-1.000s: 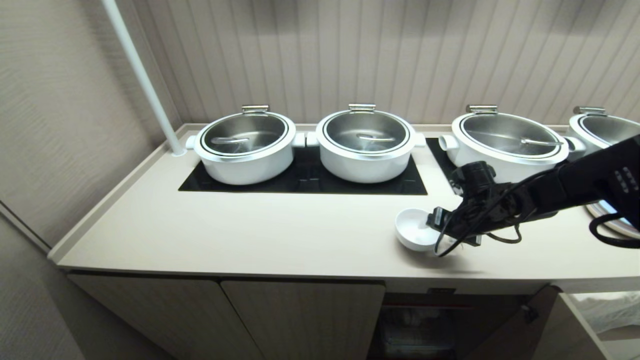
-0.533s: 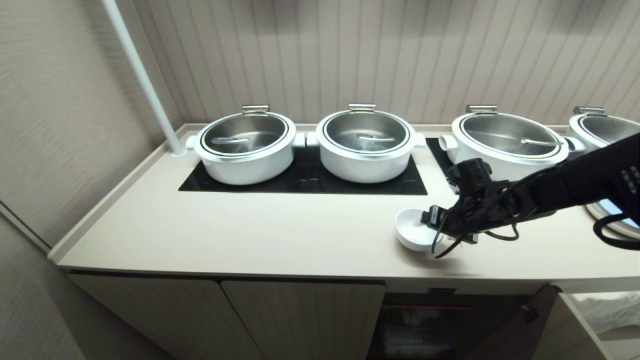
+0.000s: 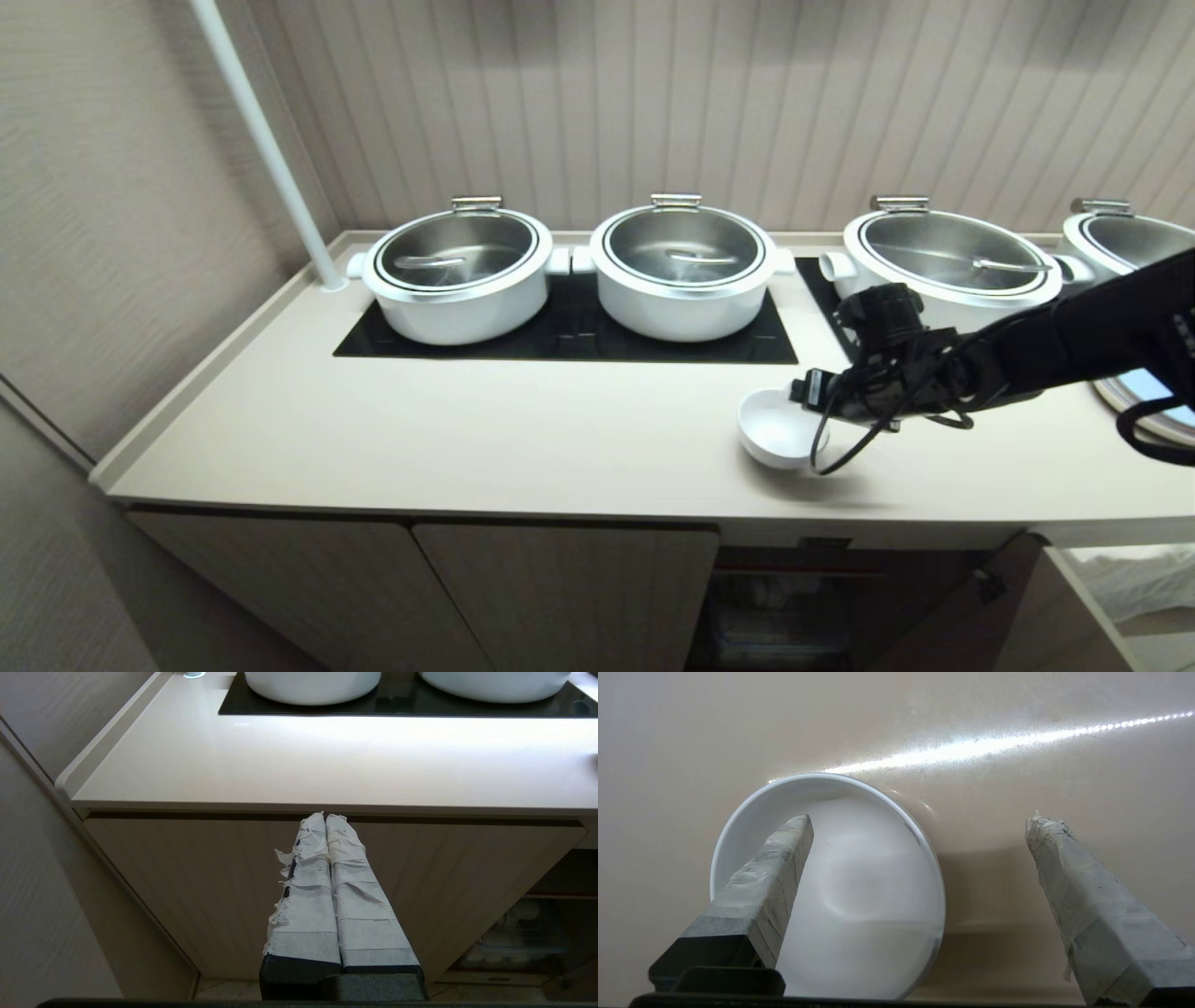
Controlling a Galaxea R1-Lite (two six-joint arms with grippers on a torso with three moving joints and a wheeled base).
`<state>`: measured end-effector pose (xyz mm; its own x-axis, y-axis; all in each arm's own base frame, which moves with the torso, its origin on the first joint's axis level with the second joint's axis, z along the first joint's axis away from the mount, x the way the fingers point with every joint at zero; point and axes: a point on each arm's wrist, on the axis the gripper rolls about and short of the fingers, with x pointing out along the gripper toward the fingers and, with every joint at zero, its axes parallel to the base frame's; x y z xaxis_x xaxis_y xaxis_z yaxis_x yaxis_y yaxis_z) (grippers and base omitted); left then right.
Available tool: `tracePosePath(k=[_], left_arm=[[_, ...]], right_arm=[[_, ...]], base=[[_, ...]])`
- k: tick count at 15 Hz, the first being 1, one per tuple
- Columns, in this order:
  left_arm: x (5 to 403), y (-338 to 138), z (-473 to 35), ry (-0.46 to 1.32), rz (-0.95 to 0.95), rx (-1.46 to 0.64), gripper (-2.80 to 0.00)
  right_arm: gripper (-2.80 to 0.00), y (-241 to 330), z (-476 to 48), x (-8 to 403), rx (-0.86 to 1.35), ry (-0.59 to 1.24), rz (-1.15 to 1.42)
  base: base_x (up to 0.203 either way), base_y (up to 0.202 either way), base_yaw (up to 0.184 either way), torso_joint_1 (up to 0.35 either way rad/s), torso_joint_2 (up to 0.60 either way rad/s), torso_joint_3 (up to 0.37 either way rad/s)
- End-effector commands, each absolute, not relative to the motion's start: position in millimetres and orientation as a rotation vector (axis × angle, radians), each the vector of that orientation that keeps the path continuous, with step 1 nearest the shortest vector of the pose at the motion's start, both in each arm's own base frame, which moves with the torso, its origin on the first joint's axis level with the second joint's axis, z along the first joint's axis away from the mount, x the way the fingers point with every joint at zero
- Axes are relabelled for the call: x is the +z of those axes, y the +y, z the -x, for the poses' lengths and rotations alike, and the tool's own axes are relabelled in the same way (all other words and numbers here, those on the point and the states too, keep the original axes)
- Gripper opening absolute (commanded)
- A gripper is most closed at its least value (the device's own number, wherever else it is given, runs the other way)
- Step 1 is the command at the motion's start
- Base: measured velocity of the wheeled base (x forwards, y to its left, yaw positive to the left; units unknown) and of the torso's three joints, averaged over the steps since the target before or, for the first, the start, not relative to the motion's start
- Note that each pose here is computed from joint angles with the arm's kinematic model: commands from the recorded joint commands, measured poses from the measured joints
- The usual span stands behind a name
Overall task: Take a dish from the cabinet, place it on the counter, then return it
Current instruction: Place it on the table, then pick up the bowl from the table
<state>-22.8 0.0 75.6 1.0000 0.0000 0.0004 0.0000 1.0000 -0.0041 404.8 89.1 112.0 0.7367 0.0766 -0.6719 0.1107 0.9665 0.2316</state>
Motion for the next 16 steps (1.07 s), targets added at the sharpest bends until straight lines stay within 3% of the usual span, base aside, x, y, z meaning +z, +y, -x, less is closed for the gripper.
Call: tracePosePath(k=[1, 13, 14, 16], left_arm=[[76, 0, 23, -0.001, 0.005, 0.0, -2.8], [75, 0, 23, 0.0, 0.005, 0.0, -2.8], [76, 0, 23, -0.002, 0.005, 0.0, -2.8], [76, 0, 23, -0.002, 0.005, 0.0, -2.8]], right_arm=[[0.0, 91, -404, 118, -0.011, 0.718, -0.268], [0.0, 88, -383, 136, 0.018, 0.621, -0.196], [-2.8, 88, -380, 133, 0.025, 0.613, -0.181], [-2.8, 86, -373, 131, 0.034, 0.6, -0.163]], base=[[0.0, 0.0, 0.0, 0.0, 0.0, 0.0], [0.0, 0.0, 0.0, 0.0, 0.0, 0.0], [0.0, 0.0, 0.0, 0.0, 0.0, 0.0], [0.0, 0.0, 0.0, 0.0, 0.0, 0.0]])
